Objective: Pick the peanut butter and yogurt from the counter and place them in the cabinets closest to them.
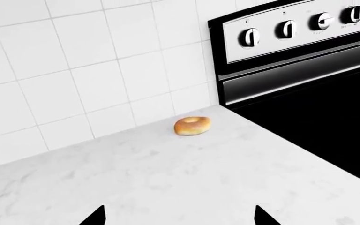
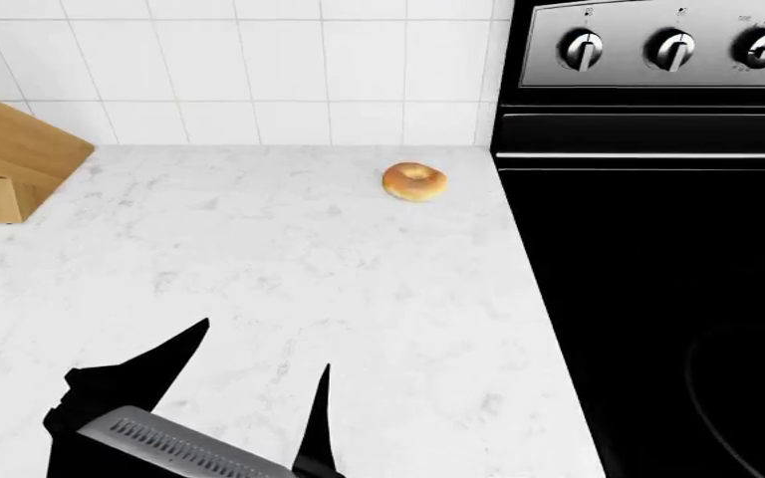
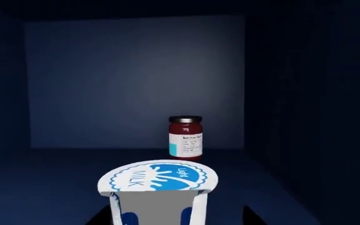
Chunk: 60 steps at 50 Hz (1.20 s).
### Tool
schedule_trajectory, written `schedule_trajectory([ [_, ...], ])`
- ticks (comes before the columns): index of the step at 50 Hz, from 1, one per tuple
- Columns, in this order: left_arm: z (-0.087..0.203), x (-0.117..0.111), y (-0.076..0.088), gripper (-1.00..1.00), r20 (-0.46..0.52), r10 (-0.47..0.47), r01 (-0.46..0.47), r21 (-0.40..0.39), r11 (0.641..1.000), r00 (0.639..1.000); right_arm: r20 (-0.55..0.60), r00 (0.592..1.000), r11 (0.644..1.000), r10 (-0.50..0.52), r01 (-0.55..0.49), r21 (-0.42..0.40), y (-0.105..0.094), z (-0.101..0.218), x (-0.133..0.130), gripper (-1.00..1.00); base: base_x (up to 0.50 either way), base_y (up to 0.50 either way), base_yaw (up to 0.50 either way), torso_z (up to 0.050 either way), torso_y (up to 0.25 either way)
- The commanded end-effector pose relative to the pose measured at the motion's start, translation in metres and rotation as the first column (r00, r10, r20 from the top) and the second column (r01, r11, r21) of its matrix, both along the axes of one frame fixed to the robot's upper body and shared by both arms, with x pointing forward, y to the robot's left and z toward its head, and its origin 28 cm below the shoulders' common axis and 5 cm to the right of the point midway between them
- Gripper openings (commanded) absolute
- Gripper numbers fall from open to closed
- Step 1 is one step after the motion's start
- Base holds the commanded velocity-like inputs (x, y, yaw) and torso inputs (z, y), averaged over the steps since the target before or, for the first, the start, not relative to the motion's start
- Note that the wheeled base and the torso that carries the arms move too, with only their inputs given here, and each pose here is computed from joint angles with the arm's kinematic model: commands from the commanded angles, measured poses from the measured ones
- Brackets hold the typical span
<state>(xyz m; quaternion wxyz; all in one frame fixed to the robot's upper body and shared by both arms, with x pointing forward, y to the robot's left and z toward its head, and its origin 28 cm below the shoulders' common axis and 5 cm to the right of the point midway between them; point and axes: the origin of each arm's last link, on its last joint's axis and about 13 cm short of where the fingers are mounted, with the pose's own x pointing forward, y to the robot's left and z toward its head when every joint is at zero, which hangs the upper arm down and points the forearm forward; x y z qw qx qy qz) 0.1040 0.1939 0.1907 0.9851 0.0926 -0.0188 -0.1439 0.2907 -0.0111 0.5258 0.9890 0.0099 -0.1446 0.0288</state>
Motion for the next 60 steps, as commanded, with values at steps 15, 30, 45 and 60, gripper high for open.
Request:
schedule_trajectory([
  [15, 0.0, 0.0, 0.001, 1.0, 0.011, 0.0, 0.0, -0.004, 1.0, 1.0, -0.215, 0.964, 0.987, 0.158, -0.151, 0.046, 0.012, -0.032, -0.016, 1.0, 0.0, 0.0, 0.0, 0.0, 0.0],
  [30, 0.001, 0.0, 0.001, 1.0, 0.016, -0.001, 0.001, -0.002, 1.0, 1.0, -0.168, 0.967, 0.982, 0.189, -0.188, 0.026, 0.014, -0.033, -0.048, 1.0, 0.0, 0.0, 0.0, 0.0, 0.0],
  [45, 0.0, 0.001, 0.001, 1.0, 0.024, -0.007, 0.007, 0.003, 1.0, 1.0, -0.111, 0.982, 0.989, 0.15, -0.151, 0.006, 0.01, -0.035, -0.064, 1.0, 0.0, 0.0, 0.0, 0.0, 0.0],
  [60, -0.001, 0.001, -0.002, 1.0, 0.018, -0.012, 0.011, 0.011, 1.0, 1.0, -0.087, 0.989, 0.993, 0.12, -0.12, 0.006, 0.004, -0.036, -0.066, 1.0, 0.0, 0.0, 0.0, 0.0, 0.0],
])
